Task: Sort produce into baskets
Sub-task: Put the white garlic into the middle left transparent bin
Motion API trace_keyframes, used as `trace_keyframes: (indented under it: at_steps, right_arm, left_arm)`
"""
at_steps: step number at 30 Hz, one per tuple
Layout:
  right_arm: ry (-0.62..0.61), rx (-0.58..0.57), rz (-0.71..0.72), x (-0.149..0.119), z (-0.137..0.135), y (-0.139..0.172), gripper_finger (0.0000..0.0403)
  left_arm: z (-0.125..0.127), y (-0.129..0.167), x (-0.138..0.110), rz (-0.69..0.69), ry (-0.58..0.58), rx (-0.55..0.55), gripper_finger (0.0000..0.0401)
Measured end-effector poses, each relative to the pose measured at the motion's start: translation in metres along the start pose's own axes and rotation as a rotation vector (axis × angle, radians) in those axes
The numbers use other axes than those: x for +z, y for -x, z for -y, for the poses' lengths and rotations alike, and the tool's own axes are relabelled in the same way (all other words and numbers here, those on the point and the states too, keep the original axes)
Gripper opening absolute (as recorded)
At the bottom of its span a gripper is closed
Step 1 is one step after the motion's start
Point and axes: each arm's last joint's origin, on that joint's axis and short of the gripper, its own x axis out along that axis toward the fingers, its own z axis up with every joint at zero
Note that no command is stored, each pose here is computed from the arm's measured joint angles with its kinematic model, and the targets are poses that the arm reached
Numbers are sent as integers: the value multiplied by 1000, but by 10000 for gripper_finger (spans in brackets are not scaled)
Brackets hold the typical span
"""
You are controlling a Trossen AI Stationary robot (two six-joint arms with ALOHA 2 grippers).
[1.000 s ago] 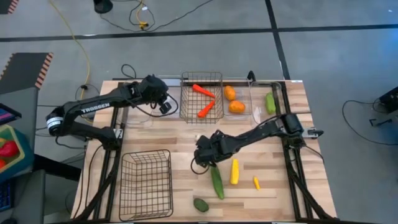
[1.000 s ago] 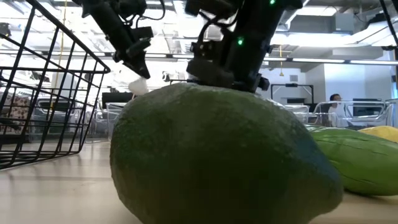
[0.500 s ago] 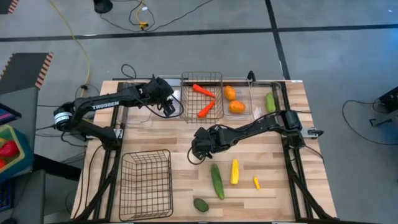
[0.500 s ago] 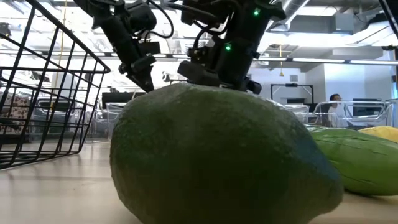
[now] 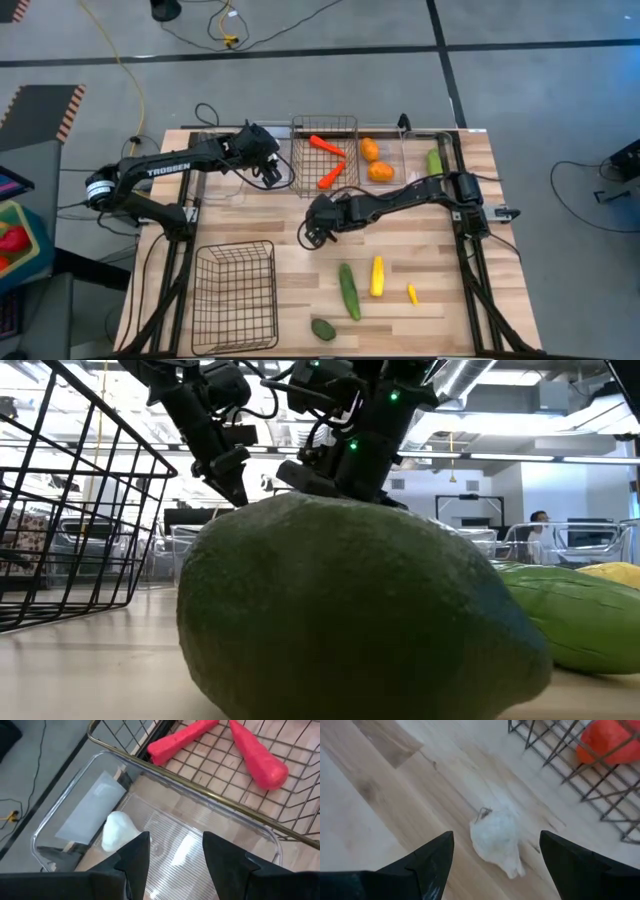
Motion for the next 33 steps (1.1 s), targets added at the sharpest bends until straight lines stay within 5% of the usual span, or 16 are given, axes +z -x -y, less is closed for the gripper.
trace_keyframes:
  at_steps: [21,33]
  right_arm:
    - [-49,-12,35,1,6,-7,321]
    - [-44,-28,-26,-16,1,-47,317]
  left_arm:
    - [1,0,0,3,4,-43,171]
    - [2,0,0,2,3,-51,171]
